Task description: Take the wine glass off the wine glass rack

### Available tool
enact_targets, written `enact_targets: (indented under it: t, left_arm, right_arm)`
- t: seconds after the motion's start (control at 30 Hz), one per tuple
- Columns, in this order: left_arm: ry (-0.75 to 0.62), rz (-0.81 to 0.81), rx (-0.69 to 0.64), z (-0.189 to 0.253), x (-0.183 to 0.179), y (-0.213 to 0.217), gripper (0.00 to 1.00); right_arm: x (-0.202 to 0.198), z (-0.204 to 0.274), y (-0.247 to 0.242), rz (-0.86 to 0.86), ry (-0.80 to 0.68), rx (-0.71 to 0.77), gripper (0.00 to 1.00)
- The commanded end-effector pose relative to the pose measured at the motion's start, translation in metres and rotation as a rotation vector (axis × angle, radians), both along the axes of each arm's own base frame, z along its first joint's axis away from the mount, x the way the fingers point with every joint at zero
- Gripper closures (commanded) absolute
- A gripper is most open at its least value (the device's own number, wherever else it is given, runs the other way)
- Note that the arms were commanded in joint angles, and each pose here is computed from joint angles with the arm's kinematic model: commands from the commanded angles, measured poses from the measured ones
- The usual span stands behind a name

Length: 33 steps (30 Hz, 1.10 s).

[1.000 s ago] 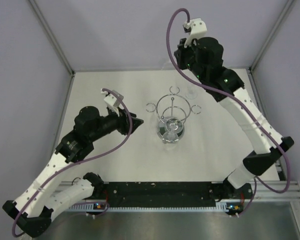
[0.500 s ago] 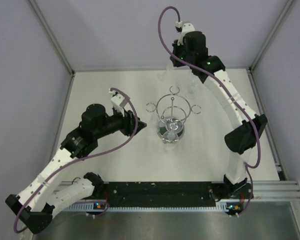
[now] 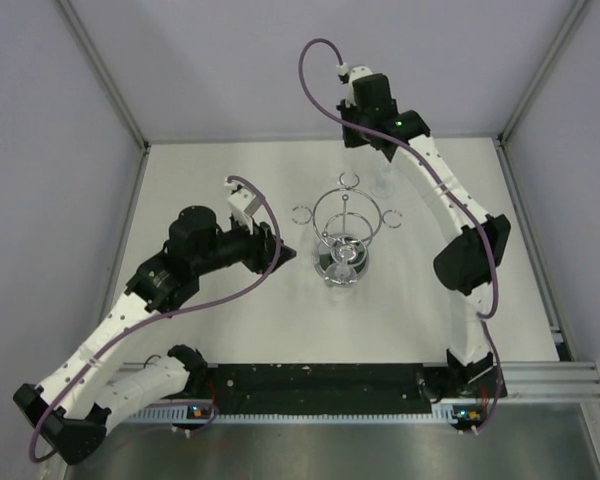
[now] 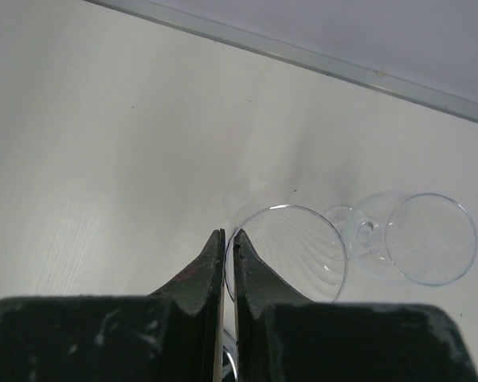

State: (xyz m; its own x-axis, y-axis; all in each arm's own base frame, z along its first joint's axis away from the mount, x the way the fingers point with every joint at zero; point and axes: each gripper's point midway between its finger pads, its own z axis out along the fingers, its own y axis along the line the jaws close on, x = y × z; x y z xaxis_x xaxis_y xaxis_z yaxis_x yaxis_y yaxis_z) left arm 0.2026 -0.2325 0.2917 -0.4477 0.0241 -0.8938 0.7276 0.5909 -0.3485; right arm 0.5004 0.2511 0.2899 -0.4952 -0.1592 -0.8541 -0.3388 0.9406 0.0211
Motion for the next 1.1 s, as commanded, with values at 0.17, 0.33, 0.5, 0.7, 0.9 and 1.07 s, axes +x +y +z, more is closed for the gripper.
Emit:
enact_targets:
  t: [0.17,0.33,0.5,0.7,0.9,1.07]
  left_arm:
    - [-0.019,-0.011,-0.008,0.003,0.003,-0.002,0.47]
    - [-0.023,-0.004,-0.008,0.003,0.003,-0.002,0.47]
    - [-0.018,-0.003,-0.006,0.002,0.004,-0.002,0.47]
    - [-0.019,-0.005,-0.006,0.002,0.003,-0.002,0.47]
    - [-0.018,-0.009,-0.008,0.003,0.002,-0.002,0.47]
    - [-0.020,-0.007,-0.007,0.003,0.002,-0.002,0.47]
  right_arm:
    - [0.017,-0.016,-0.015,-0.075,-0.010,-0.068,1.00]
    - [0.024,-0.036,-0.012,-0.081,0.015,-0.077,1.00]
    - [0.029,-0.050,-0.010,-0.088,0.034,-0.081,1.00]
    - [0.031,-0.060,-0.009,-0.094,0.045,-0.089,1.00]
    - [0.032,-0.070,-0.010,-0.105,0.062,-0.095,0.94]
    - [0.033,-0.070,-0.009,-0.105,0.064,-0.090,0.87]
